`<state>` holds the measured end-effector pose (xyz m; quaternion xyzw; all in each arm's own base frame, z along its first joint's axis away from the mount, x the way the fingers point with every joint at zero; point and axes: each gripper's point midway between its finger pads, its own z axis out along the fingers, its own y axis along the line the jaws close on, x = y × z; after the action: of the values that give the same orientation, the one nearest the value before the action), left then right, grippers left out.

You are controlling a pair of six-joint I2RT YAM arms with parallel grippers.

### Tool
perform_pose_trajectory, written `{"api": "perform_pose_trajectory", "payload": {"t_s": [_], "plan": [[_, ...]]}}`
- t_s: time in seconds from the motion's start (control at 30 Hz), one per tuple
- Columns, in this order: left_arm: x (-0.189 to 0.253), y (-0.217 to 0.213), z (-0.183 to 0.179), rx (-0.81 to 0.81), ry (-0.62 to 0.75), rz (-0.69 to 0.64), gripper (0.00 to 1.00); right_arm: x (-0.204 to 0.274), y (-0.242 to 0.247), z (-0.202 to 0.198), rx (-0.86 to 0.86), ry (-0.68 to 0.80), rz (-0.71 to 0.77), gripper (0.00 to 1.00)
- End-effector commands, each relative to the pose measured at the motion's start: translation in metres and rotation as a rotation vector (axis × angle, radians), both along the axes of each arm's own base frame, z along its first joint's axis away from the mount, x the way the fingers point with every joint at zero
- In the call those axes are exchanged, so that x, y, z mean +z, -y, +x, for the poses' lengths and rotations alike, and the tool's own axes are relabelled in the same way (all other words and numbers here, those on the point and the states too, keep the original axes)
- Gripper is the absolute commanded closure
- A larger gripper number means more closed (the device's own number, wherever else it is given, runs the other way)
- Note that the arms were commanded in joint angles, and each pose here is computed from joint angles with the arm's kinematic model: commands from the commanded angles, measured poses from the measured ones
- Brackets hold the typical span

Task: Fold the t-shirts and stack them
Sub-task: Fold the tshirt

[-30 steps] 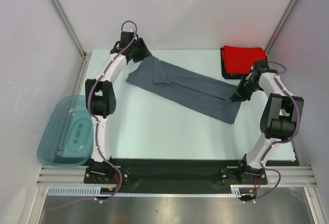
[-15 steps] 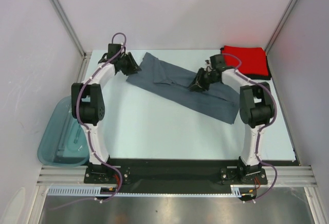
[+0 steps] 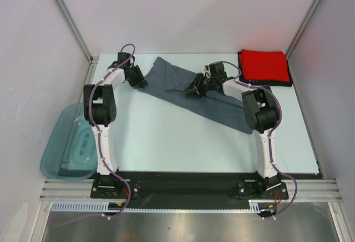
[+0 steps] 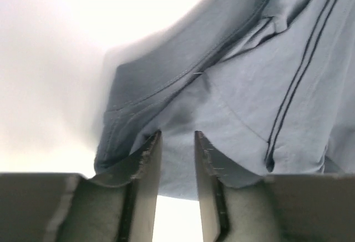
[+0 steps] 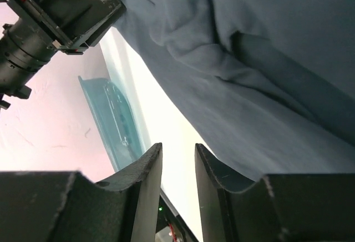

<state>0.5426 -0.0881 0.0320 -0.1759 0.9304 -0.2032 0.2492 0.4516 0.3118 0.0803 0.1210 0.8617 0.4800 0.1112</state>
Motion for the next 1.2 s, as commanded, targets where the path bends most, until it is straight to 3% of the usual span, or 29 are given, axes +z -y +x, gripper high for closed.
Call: {"api": "perform_pose_trajectory", "payload": {"t_s": [0.0,0.13,0.23,0.47,0.77,1.0,1.17], "plan": [[0.048,-0.007,0.001,-0.023,0.088,0.035,0.62,0.019,-0.03,0.01,-0.003,0.081,0.023,0.64],[0.088,0.022,-0.002,-0.072,0.155,-0.084,0.59,0.019,-0.031,0.008,0.005,0.074,0.02,0.64],[0.092,0.057,-0.008,-0.133,0.162,-0.199,0.61,0.026,-0.018,0.007,-0.018,0.073,0.023,0.65],[0.043,0.122,-0.033,-0.189,0.039,-0.334,0.66,0.041,0.067,-0.015,-0.106,0.057,-0.043,0.64],[-0.021,0.066,-0.059,-0.148,-0.065,-0.178,0.68,0.026,0.156,-0.084,-0.154,0.021,-0.127,0.6],[0.044,0.071,-0.058,-0.2,0.027,-0.286,0.61,0.017,0.193,-0.107,-0.184,-0.003,-0.134,0.6],[0.061,0.038,-0.059,-0.061,0.032,-0.233,0.6,0.023,0.215,-0.109,-0.215,-0.002,-0.127,0.58]]}}
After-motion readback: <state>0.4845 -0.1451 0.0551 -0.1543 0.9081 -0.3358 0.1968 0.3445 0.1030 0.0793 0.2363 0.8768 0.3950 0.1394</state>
